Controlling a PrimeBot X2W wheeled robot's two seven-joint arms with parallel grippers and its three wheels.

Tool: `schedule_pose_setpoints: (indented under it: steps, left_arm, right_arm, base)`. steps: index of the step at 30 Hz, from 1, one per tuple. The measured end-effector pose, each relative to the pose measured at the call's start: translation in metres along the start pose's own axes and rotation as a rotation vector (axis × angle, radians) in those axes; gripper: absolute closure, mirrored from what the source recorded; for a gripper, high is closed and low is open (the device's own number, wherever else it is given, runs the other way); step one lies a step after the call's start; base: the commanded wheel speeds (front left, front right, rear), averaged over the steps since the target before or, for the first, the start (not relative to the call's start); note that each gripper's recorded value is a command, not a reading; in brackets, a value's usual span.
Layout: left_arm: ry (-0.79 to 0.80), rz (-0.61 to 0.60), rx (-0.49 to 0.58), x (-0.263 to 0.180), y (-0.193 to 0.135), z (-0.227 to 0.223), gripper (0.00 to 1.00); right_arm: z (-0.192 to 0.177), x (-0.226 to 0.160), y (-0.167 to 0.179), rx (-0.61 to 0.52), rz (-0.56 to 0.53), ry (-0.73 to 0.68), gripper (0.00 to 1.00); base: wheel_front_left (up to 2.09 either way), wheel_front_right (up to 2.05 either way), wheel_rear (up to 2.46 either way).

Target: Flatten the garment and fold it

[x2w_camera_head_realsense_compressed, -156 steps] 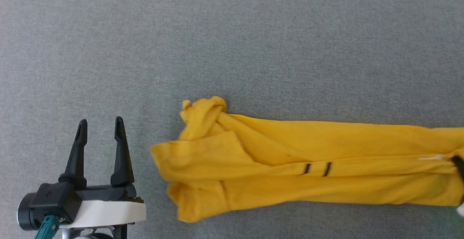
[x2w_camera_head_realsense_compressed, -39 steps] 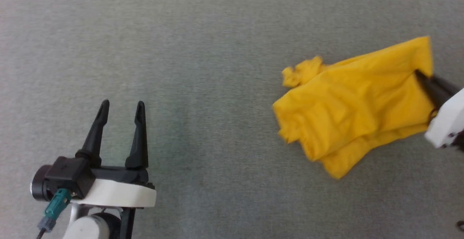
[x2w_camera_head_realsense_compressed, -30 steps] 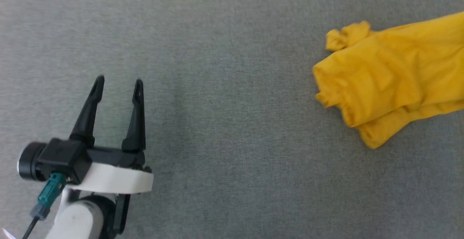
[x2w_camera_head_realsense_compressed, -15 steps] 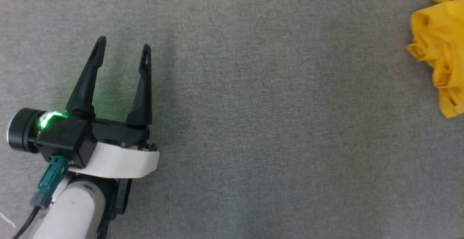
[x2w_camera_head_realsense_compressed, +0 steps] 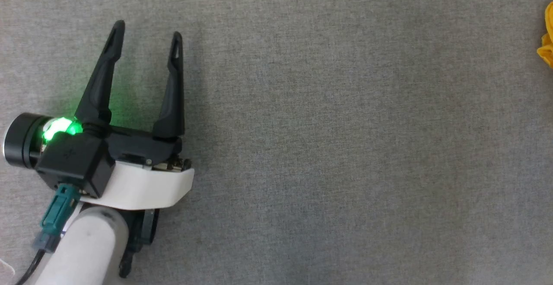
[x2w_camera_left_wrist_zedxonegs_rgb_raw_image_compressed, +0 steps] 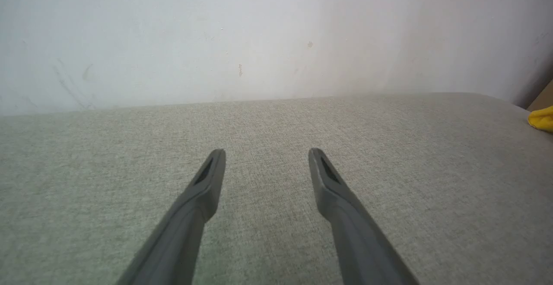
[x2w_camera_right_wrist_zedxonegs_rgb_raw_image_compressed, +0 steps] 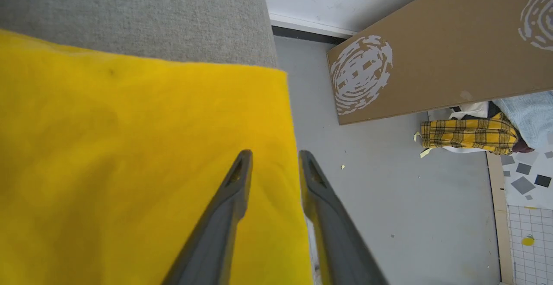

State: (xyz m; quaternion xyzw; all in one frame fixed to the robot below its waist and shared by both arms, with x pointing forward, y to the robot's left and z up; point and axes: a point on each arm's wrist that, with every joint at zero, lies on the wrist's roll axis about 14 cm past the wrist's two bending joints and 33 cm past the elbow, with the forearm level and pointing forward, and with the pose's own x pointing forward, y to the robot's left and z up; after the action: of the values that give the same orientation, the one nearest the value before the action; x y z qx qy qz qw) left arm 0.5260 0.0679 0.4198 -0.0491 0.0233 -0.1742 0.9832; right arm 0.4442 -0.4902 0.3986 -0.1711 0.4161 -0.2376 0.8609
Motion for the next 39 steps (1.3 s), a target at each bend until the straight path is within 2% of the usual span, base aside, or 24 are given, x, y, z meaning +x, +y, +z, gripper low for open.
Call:
schedule_pose_setpoints:
  steps: [8,14,20,28,39]
  left_arm:
    - [-0.063,0.024,0.007,-0.005,0.002,0.019,0.0]
    - [-0.048,0.053,0.039,-0.019,0.004,0.026,0.0]
    - [-0.077,0.099,0.058,-0.039,0.007,0.044,0.0]
    - [-0.206,0.132,0.106,-0.064,0.01,0.092,0.0]
    - [-0.256,0.223,0.116,-0.113,0.024,0.124,0.0]
  right_arm:
    - [0.014,-0.01,-0.004,0.024,0.005,-0.052,0.0]
    - [0.04,-0.031,0.004,0.089,0.052,-0.18,0.0]
    - [0.057,-0.064,0.027,0.169,0.146,-0.329,0.0]
    - [0.072,-0.121,0.066,0.26,0.277,-0.515,0.0]
    - [0.069,-0.186,0.112,0.382,0.396,-0.69,0.0]
  base:
    - [0.0,0.0,0.0]
    - [0.0,0.0,0.0]
    - [0.0,0.0,0.0]
    - [0.0,0.0,0.0]
    - [0.0,0.0,0.0]
